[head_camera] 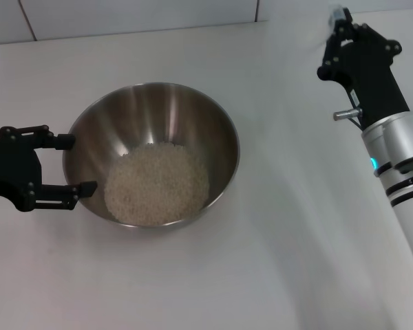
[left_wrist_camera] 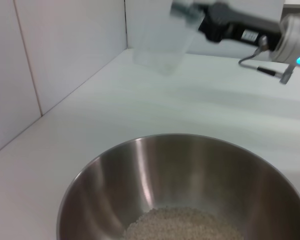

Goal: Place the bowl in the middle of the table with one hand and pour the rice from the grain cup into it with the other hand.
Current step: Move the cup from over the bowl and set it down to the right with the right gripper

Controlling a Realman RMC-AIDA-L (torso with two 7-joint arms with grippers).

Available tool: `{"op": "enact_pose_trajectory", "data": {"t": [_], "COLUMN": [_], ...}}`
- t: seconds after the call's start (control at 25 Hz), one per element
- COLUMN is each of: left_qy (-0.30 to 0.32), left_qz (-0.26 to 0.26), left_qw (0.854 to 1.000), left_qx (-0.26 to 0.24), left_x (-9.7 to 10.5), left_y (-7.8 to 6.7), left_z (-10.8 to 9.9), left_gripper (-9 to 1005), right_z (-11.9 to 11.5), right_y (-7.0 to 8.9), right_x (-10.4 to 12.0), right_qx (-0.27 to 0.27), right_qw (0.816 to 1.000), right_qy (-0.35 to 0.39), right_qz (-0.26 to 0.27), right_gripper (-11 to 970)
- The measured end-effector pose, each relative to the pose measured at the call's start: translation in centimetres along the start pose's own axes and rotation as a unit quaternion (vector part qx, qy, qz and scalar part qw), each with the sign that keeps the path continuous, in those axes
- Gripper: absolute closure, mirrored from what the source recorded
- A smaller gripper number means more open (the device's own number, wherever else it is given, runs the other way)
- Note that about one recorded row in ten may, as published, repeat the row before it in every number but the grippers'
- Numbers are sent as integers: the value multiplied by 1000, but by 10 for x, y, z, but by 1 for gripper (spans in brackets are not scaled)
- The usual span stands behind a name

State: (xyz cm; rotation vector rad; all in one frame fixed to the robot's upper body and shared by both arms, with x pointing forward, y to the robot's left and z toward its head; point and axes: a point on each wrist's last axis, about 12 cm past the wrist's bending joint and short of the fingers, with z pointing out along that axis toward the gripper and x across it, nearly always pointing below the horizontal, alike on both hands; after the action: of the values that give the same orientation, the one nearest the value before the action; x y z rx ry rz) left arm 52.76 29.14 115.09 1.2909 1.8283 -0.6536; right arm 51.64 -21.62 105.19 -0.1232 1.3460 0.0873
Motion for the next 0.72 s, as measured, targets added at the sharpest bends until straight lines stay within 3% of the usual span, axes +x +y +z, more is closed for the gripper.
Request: {"op": "enact_pose_trajectory", "data": {"t": [0.12, 0.24, 0.56, 0.72], "left_qy": [-1, -1, -3, -2], "left_qz": [-2, -2, 2, 2], "left_qw": [1000, 1000, 1000, 1000], "left_qx": [0, 1, 2, 4], "left_x": [1, 1, -2, -2], "left_y": [0, 0, 1, 1], "left_z": [1, 1, 3, 4], "left_gripper": [144, 144, 144, 144], "right_z": [2, 4, 5, 4], "right_y": [-16, -20, -5, -3], "right_x": [18, 31, 50, 55], "right_qx": [-13, -35, -102, -110], "right_qw": [999, 995, 980, 975], "right_qy": [43, 90, 173, 194], "right_qz": [23, 30, 5, 0], "right_gripper": [957, 957, 958, 958]}}
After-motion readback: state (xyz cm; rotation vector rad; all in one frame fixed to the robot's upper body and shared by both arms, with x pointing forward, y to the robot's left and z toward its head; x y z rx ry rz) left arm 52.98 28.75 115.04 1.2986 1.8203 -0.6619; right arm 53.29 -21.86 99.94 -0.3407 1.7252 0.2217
